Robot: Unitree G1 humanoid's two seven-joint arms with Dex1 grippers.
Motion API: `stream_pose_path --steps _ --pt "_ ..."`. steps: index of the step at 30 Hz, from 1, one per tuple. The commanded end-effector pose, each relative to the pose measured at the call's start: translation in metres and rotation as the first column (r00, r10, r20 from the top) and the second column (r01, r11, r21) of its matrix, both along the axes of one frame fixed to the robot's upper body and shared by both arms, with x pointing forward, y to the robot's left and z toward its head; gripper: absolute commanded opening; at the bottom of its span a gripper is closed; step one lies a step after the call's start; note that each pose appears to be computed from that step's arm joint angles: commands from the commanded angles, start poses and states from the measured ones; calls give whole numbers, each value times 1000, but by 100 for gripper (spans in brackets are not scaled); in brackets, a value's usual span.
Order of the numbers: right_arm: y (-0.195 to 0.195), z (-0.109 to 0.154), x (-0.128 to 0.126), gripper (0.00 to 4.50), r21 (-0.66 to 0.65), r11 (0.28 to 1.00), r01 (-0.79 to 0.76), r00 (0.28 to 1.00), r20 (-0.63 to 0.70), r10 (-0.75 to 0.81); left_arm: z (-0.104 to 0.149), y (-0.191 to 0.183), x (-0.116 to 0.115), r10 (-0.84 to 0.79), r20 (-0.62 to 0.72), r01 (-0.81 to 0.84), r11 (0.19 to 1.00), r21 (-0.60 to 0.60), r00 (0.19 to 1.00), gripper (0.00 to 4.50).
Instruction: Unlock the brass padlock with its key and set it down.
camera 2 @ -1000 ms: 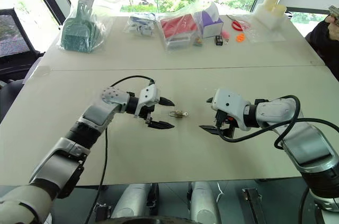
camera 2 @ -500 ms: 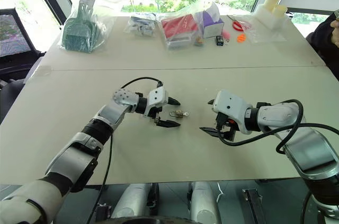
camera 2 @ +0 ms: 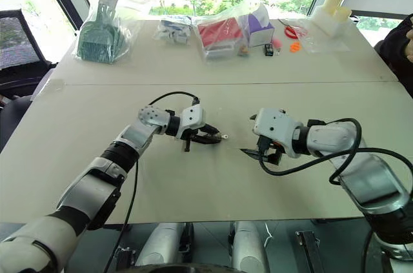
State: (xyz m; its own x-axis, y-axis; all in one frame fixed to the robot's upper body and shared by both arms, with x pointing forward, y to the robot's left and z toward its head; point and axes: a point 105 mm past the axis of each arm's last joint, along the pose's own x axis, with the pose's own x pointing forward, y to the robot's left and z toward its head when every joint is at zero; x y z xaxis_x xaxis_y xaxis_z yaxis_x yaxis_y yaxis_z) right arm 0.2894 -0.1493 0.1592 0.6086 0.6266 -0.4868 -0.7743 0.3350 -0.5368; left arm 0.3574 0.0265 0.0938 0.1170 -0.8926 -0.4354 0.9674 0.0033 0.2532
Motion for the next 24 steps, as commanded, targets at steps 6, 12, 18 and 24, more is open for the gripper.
stream_pose_path --steps 6,12,18,24 --pt "36 15 39 450 -162 985 -66 889 437 132 63 14 9 -24 19 25 997 -78 1000 74" --pt "57 10 51 450 -216 970 -108 834 512 207 78 19 9 -35 43 39 996 -76 998 74" --pt "65 10 54 450 -218 967 -132 822 522 230 81 19 9 -32 50 36 996 -80 998 74" --pt "68 13 56 217 -221 965 -140 812 533 240 82 20 8 -29 62 34 996 -78 998 74"
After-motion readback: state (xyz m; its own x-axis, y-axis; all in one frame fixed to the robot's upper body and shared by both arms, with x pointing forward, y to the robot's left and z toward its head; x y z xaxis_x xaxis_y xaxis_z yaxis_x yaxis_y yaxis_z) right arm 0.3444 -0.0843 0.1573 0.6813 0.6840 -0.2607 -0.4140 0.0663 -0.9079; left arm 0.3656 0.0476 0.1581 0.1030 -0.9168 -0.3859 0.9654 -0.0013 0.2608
